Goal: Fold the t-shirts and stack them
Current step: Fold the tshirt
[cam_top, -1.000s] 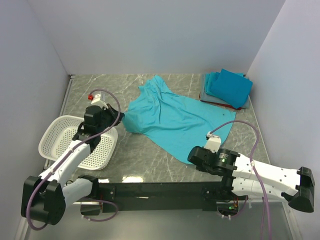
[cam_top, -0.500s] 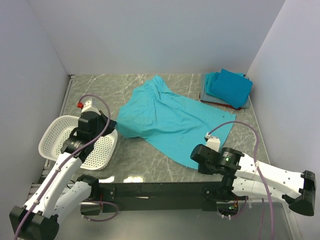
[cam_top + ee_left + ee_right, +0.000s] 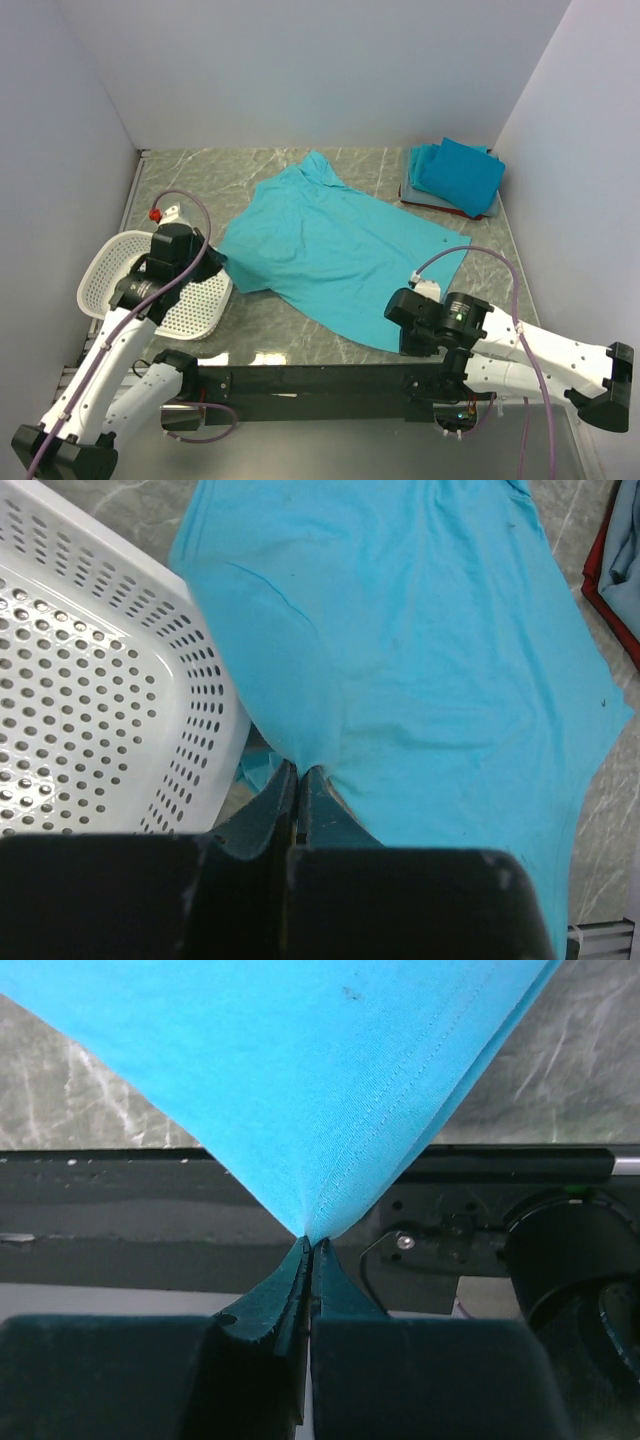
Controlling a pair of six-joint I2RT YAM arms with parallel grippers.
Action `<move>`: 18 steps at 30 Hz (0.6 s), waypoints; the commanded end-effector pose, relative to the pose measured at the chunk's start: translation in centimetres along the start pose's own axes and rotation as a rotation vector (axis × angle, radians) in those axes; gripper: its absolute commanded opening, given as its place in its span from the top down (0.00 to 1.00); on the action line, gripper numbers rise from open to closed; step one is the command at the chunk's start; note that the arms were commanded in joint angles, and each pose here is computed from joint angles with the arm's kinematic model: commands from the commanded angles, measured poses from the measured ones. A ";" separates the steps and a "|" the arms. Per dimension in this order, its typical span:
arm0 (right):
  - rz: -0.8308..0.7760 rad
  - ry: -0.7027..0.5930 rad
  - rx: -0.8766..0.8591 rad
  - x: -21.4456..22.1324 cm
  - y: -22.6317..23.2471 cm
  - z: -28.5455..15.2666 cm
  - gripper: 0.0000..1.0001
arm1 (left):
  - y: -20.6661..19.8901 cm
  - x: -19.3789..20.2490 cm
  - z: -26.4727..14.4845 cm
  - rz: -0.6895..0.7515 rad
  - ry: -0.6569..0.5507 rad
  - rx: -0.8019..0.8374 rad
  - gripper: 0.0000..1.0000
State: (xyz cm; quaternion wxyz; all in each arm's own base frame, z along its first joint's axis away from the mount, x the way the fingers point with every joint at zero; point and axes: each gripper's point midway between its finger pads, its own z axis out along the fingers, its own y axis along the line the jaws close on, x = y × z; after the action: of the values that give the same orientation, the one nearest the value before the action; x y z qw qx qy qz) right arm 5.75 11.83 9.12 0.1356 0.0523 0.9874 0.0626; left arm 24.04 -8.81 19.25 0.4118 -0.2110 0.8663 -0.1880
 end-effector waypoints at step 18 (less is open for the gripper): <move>0.152 -0.068 0.004 -7.2 1.3 0.3 1.00 | -7.9 -4.3 5.9 0.124 0.084 0.132 1.00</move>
State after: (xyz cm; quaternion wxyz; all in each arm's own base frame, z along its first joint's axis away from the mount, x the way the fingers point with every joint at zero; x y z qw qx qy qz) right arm 10.92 11.91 10.00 0.1342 0.1363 0.9801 0.0525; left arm 30.46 -12.58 20.18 0.3686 -0.1569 0.8943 -0.1994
